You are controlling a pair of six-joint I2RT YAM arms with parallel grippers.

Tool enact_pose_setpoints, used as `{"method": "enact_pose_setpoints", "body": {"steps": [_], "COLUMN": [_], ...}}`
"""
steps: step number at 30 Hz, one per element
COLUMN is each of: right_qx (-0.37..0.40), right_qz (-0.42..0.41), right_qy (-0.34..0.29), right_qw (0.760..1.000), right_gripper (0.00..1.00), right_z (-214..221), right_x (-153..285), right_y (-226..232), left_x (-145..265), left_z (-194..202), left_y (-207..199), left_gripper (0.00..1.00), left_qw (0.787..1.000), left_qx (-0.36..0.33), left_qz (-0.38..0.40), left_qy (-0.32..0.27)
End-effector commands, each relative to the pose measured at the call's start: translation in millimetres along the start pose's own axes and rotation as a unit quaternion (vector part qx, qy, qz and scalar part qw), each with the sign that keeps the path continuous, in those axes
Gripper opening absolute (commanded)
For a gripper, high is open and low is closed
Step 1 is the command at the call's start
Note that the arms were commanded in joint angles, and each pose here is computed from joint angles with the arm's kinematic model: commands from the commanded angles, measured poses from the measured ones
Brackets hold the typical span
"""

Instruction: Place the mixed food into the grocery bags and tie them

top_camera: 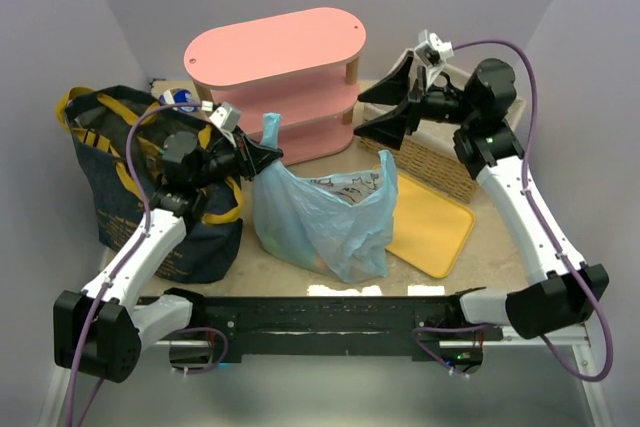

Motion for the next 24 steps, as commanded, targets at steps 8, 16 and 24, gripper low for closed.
{"method": "enact_pose_setpoints", "body": {"steps": [8, 16, 24], "right_qx": [0.005, -0.03, -0.057], "right_qz": [0.044, 0.031, 0.024], "right_qy": [0.024, 0.041, 0.039], "right_qw": [0.999, 0.998, 0.997], "right_gripper": [0.99, 0.99, 0.62], "right_z": [29, 55, 65], "right_x": [27, 32, 34], "right_y": [31, 37, 43], "left_x": [2, 3, 4], "left_z": [-6, -6, -11], "left_y": [1, 1, 1], "left_gripper": [0.0, 0.0, 0.0], "left_qw": [1.0, 1.0, 1.0], "left_qx": [-0.014, -0.016, -0.009], "left_qz": [-0.005, -0.011, -0.02], "left_qy": [-0.001, 0.0, -0.01]}}
Point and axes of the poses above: each gripper's point midway between its finger pads, its own x axis back along the fingers, its own y axis along the line the jaws close on, z = x × y, the point moved 6 cm from there along x, back along the fingers, and after that the axes turned 1 degree about -x, right-handed, at the moved point
